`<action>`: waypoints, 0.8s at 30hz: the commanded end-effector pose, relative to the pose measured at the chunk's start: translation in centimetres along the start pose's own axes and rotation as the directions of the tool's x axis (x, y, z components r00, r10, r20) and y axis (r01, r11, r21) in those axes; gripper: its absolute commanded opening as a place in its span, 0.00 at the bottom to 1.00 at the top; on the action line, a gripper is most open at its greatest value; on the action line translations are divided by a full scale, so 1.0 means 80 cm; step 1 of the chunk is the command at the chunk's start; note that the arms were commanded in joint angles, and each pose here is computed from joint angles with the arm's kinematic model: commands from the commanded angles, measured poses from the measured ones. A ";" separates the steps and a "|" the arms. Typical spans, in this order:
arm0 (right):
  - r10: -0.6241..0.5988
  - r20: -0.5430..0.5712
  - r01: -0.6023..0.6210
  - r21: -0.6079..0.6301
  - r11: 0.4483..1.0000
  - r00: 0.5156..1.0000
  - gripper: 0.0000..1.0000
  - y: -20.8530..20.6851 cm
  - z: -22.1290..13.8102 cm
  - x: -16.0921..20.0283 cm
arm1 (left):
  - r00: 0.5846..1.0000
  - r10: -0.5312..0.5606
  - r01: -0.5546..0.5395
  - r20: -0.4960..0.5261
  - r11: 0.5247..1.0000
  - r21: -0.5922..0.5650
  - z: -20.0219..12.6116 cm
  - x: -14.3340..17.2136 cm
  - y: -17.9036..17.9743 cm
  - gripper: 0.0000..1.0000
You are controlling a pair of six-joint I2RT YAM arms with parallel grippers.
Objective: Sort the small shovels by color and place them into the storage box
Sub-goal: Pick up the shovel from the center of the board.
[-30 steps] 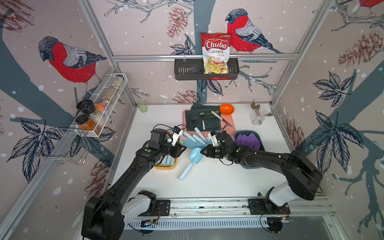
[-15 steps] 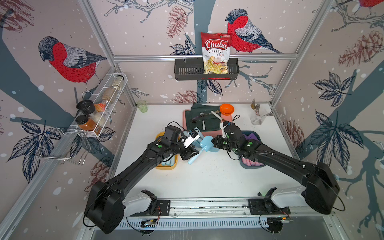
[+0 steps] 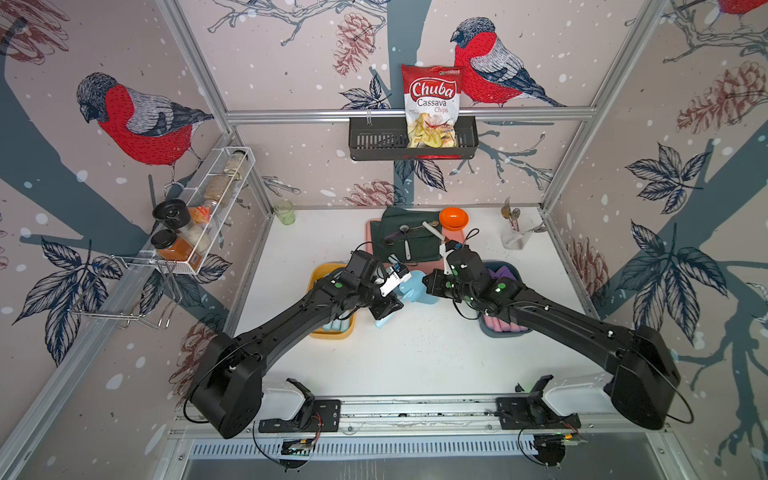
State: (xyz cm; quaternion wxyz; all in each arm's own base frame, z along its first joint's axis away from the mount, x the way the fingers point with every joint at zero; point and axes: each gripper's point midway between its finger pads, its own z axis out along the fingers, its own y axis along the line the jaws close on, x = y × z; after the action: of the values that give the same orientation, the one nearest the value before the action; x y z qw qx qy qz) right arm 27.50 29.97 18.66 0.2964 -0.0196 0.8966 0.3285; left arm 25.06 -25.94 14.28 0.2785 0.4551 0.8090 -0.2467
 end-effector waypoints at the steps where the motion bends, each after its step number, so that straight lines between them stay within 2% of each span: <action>1: -0.006 0.044 0.007 -0.024 1.000 0.999 0.00 0.009 -0.007 -0.012 | 1.000 -0.015 0.015 -0.012 1.000 -0.017 0.003 -0.002 0.003 0.39; 4: -0.004 0.053 0.006 -0.034 0.999 0.999 0.00 0.011 -0.011 -0.014 | 1.000 -0.018 0.017 -0.026 1.000 -0.015 0.009 -0.001 0.002 0.36; 6: -0.004 0.056 0.006 -0.037 0.999 0.998 0.00 0.012 -0.013 -0.014 | 0.999 -0.019 0.019 -0.030 1.000 -0.010 0.011 -0.002 0.001 0.29; 8: -0.004 0.057 0.007 -0.039 0.999 0.998 0.00 0.012 -0.014 -0.014 | 0.999 -0.027 0.027 -0.027 1.000 -0.004 0.012 -0.004 0.000 0.17; 10: -0.006 0.057 0.008 -0.043 0.999 0.998 0.00 0.013 -0.015 -0.014 | 0.999 -0.030 0.030 -0.024 1.000 -0.001 0.011 -0.007 0.000 0.00; 11: -0.006 0.056 0.009 -0.042 0.999 0.998 0.00 0.013 -0.015 -0.013 | 0.999 -0.031 0.031 -0.025 1.000 -0.003 0.010 -0.007 0.000 0.00; 13: -0.006 0.062 0.008 -0.042 0.999 0.998 0.09 0.012 -0.017 -0.014 | 0.999 -0.043 0.042 -0.031 0.999 -0.028 0.008 -0.006 0.005 0.00; 17: -0.001 0.088 0.003 -0.021 1.000 0.996 0.46 0.005 -0.026 -0.019 | 0.994 -0.090 0.081 -0.063 0.986 -0.143 0.001 0.008 0.030 0.00; 19: 0.007 0.095 -0.007 0.004 1.000 0.995 0.51 -0.006 -0.027 -0.018 | 0.989 -0.125 0.105 -0.084 0.973 -0.207 -0.007 0.019 0.048 0.00; 24: 0.026 0.110 -0.027 0.008 1.000 0.994 0.54 -0.021 -0.039 -0.015 | 0.957 -0.248 0.187 -0.150 0.923 -0.335 -0.041 0.061 0.099 0.00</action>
State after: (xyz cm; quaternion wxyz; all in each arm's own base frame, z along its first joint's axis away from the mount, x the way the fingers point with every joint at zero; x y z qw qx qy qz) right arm 27.05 27.10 20.15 0.3314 0.0010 0.8840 0.3299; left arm 28.85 -20.36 12.80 0.2634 0.3603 0.8834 -0.1428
